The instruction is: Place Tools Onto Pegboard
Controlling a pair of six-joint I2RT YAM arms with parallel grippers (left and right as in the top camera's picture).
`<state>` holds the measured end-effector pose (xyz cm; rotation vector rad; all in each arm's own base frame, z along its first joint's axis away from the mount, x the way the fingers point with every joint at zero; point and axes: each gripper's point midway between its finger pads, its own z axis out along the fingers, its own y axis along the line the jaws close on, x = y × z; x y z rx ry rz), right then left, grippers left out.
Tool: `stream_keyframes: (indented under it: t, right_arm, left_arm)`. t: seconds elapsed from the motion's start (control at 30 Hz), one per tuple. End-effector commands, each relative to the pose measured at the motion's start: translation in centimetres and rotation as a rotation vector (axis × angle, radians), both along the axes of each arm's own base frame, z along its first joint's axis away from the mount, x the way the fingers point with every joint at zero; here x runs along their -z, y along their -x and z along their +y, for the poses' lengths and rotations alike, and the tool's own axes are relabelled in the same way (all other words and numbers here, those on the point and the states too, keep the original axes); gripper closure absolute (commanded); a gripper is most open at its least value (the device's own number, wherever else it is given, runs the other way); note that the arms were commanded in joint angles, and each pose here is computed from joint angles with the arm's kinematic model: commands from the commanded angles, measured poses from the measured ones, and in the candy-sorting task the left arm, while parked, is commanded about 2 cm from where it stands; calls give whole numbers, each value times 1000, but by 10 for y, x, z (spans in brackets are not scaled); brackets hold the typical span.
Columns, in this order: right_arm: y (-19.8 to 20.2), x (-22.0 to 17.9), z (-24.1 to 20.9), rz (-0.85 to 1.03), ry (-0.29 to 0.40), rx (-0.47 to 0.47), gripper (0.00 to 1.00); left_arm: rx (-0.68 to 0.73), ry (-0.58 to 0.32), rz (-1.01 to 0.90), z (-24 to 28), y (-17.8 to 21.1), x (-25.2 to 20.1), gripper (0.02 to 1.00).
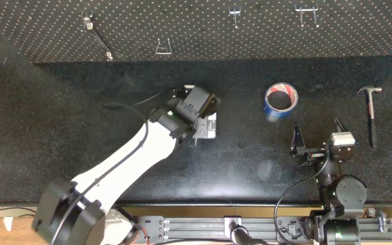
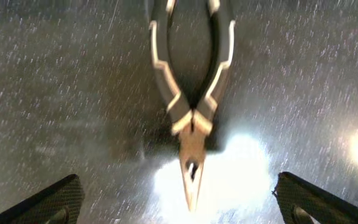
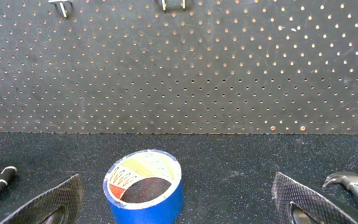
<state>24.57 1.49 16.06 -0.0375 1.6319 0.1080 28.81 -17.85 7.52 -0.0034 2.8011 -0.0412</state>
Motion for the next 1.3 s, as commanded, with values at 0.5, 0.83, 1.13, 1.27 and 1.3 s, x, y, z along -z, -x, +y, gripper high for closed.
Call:
stream_keyframes:
  t: [0.5,0.83,1.13,1.27,1.3]
  right_arm:
    - [0,1,-1,-1,14,5,1]
    - [0,1,-1,-1,14,5,1]
    - [0,1,-1,-1,14,5,1]
    - [0,1,-1,-1,14,5,1]
    - [0,1,-1,-1,14,5,1]
  left_arm:
    - [-127,8,45,4,-41,20,20]
    - [-48,36,42,-8,-54,35,23]
    - [2,34,66,5,-60,41,20]
    - [41,43,73,2,-59,39,20]
    - [43,57,86,0,-58,37,20]
